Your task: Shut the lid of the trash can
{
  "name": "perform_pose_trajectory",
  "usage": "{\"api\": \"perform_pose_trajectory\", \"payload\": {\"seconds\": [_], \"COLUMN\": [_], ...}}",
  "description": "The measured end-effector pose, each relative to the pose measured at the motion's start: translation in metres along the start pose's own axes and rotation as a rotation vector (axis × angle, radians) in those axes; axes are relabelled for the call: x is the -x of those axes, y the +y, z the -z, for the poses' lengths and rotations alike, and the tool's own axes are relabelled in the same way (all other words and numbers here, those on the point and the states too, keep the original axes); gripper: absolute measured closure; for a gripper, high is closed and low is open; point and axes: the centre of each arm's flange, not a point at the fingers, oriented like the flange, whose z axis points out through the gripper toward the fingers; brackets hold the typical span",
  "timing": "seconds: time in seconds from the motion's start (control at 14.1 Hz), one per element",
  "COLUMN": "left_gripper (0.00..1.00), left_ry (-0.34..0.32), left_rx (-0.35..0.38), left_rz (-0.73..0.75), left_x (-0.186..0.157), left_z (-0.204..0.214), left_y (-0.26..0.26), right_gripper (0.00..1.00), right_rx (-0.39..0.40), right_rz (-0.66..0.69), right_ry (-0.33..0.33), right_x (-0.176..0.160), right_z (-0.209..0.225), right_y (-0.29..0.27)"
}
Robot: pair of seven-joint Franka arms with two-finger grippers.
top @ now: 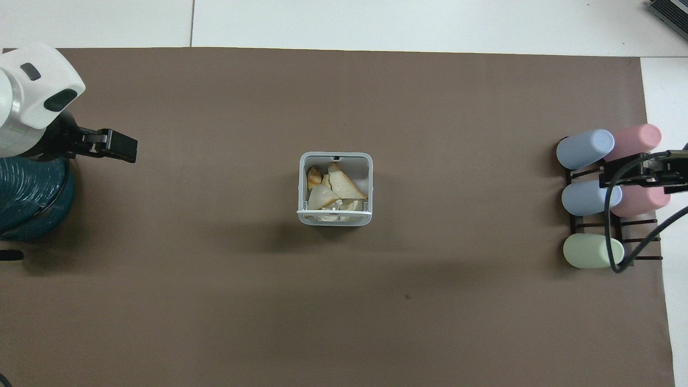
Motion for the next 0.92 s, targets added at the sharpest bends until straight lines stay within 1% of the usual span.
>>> {"api": "perform_pose_trajectory", "payload": {"seconds": [0.07, 0.14, 0.21, 0.28, 0.35, 0.43, 0.57, 0.71, 0.78, 0.92], "left_gripper": [0.01, 0.07, 0.07, 0.15, 0.3, 0.41, 0.69, 0.9, 0.99, 0.99], "left_ry": [0.0, 0.0, -0.001, -0.001, -0.002, -0.002, -0.004, -0.013, -0.021, -0.039], "left_rx": [0.0, 0.0, 0.0, 0.0, 0.001, 0.002, 0.004, 0.004, 0.003, 0.01], "left_rz": [0.0, 0.002, 0.015, 0.036, 0.062, 0.083, 0.097, 0.096, 0.104, 0.136], "left_x": [0.0, 0.0, 0.0, 0.0, 0.0, 0.0, 0.002, 0.006, 0.01, 0.02], "left_z": [0.0, 0.0, 0.0, 0.0, 0.0, 0.0, -0.001, -0.005, -0.008, -0.014], "left_y": [0.0, 0.0, 0.001, 0.003, 0.006, 0.011, 0.033, 0.058, 0.07, 0.095], "right_gripper": [0.0, 0.0, 0.0, 0.0, 0.0, 0.0, 0.0, 0.0, 0.0, 0.0], "right_rx": [0.0, 0.0, 0.0, 0.0, 0.0, 0.0, 0.0, 0.0, 0.0, 0.0], "right_rz": [0.0, 0.0, 0.0, 0.0, 0.0, 0.0, 0.0, 0.0, 0.0, 0.0], "right_ry": [0.0, 0.0, 0.0, 0.0, 0.0, 0.0, 0.0, 0.0, 0.0, 0.0], "right_x": [0.0, 0.0, 0.0, 0.0, 0.0, 0.0, 0.0, 0.0, 0.0, 0.0], "right_z": [0.0, 0.0, 0.0, 0.0, 0.0, 0.0, 0.0, 0.0, 0.0, 0.0], "right_y": [0.0, 0.0, 0.0, 0.0, 0.0, 0.0, 0.0, 0.0, 0.0, 0.0]}}
